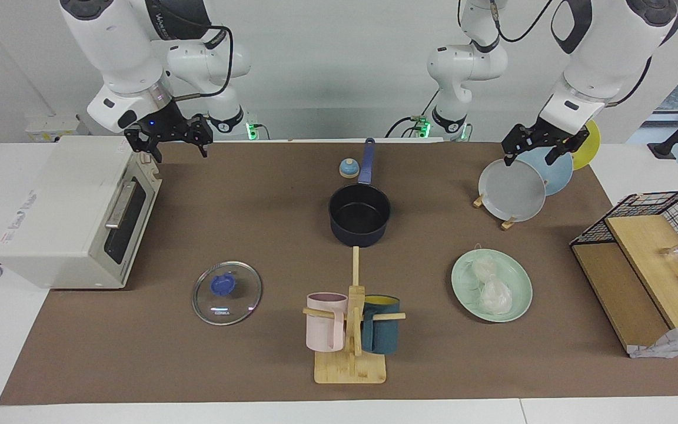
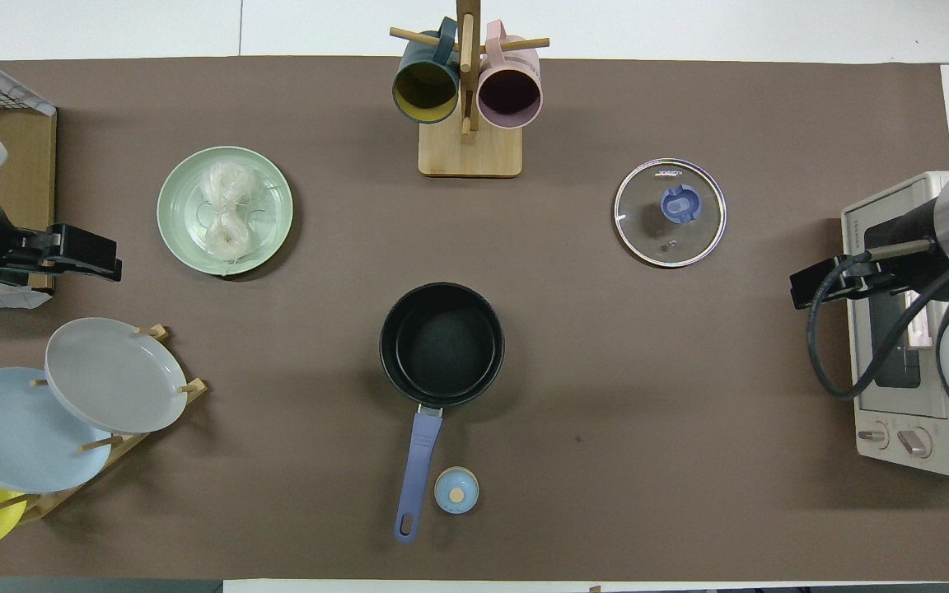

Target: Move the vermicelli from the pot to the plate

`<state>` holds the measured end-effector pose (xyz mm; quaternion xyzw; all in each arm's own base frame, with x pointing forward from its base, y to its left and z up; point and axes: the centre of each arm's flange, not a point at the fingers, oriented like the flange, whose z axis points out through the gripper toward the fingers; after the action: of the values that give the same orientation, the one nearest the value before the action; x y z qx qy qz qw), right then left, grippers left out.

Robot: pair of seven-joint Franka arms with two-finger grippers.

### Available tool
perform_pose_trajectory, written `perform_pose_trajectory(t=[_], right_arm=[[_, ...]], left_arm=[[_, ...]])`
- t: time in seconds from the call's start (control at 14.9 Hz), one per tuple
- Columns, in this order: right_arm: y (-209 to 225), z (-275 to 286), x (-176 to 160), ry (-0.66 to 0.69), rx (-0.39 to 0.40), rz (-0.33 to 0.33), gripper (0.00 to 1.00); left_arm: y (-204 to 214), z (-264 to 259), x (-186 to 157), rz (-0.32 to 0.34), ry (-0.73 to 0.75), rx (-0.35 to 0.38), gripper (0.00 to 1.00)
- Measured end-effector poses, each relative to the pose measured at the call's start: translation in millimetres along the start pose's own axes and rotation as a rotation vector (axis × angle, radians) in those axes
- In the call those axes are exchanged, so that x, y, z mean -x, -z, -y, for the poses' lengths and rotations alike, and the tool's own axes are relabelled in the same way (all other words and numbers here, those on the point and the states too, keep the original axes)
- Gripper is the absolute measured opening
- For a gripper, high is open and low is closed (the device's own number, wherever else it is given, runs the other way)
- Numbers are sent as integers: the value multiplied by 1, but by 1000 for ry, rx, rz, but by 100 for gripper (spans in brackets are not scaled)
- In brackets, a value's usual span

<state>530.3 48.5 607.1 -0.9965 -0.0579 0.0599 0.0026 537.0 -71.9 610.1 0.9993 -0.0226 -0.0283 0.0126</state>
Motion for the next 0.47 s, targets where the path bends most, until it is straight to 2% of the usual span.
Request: perform_pose_trajectory(t=[0.47], right_arm=[[0,-27,2,-49,-6,1,100]], left_arm=[[0,-1,0,0,-1,0,100]])
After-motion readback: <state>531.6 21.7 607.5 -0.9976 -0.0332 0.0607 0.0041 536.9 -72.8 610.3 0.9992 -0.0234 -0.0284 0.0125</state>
